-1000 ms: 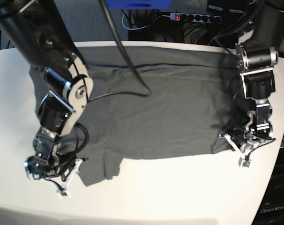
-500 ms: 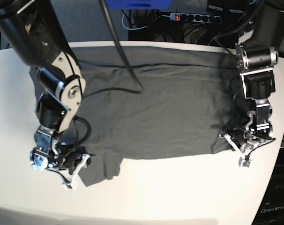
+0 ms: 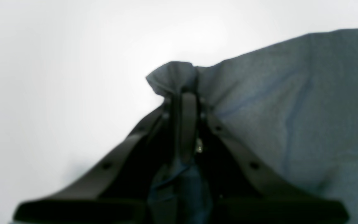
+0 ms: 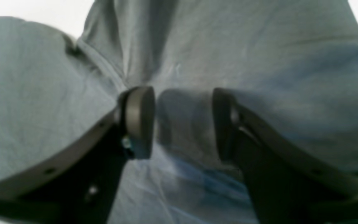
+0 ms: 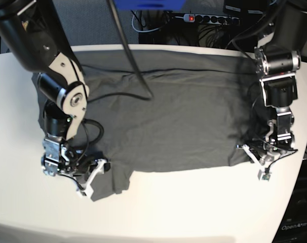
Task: Fold the T-shirt properly
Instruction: 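Lower the right gripper and pinch the hem corner fabric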
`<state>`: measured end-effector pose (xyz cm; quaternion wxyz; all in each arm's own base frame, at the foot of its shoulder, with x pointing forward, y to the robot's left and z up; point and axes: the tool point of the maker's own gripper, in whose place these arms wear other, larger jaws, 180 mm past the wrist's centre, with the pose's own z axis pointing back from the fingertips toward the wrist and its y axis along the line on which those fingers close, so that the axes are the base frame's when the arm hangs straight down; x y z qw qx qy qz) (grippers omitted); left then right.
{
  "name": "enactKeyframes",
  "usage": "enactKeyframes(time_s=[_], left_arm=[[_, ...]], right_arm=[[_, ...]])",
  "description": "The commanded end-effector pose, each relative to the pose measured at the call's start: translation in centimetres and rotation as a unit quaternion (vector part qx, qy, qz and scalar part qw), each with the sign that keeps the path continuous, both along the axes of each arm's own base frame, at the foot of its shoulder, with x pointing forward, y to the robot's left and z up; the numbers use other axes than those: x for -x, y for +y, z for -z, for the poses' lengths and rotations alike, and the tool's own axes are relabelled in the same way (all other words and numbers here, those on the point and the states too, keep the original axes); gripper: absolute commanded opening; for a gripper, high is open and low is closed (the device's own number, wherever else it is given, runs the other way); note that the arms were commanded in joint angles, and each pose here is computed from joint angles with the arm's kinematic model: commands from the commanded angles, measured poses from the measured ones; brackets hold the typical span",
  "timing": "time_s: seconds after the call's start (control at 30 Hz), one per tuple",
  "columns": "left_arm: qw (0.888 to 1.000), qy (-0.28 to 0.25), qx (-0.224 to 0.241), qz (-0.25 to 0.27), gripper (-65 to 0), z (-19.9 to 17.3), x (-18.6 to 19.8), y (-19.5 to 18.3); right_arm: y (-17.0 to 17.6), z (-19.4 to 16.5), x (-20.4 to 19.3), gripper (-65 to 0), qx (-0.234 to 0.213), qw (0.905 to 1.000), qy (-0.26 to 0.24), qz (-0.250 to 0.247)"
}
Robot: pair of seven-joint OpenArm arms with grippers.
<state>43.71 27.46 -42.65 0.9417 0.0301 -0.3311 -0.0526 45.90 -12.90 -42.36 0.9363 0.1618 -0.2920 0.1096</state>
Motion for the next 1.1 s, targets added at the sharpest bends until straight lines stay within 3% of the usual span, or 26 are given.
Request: enactKeyframes(time_s=[0.0,0.3,0.67,0.93,1.07], left_arm=[[1.0,-0.006,-0.006,0.001,-62.5,-1.1,-0.7,0.4],[1.0,-0.006,-0.006,0.001,-62.5,-1.1,-0.7,0.4],[1.0,-0.007,-0.006,0.001,-62.5,-1.1,-0.8,0.4],[1.0,-0.007,-0.006,0.001,-62.5,-1.1,-0.8,0.4],[1.0,-0.007,-0.006,0.001,-62.5,-1.1,-0.7,0.5]], right_arm=[[-0.4,-2.5,-2.2,-33.1,-0.001,0.9994,-0.035,0.005],[-1.3,-2.7,-2.4,-32.8,0.041,0.9981,-0.04,-0.023],[-2.8,-2.8,-2.5,-32.8,0.047,0.9974,-0.053,-0.013],[-2.5,-0.3,-0.5,-32.5,0.039,0.9984,-0.041,-0.011],[-2.6,0.3,0.0,-28.6,0.039,0.9986,-0.035,-0.011]])
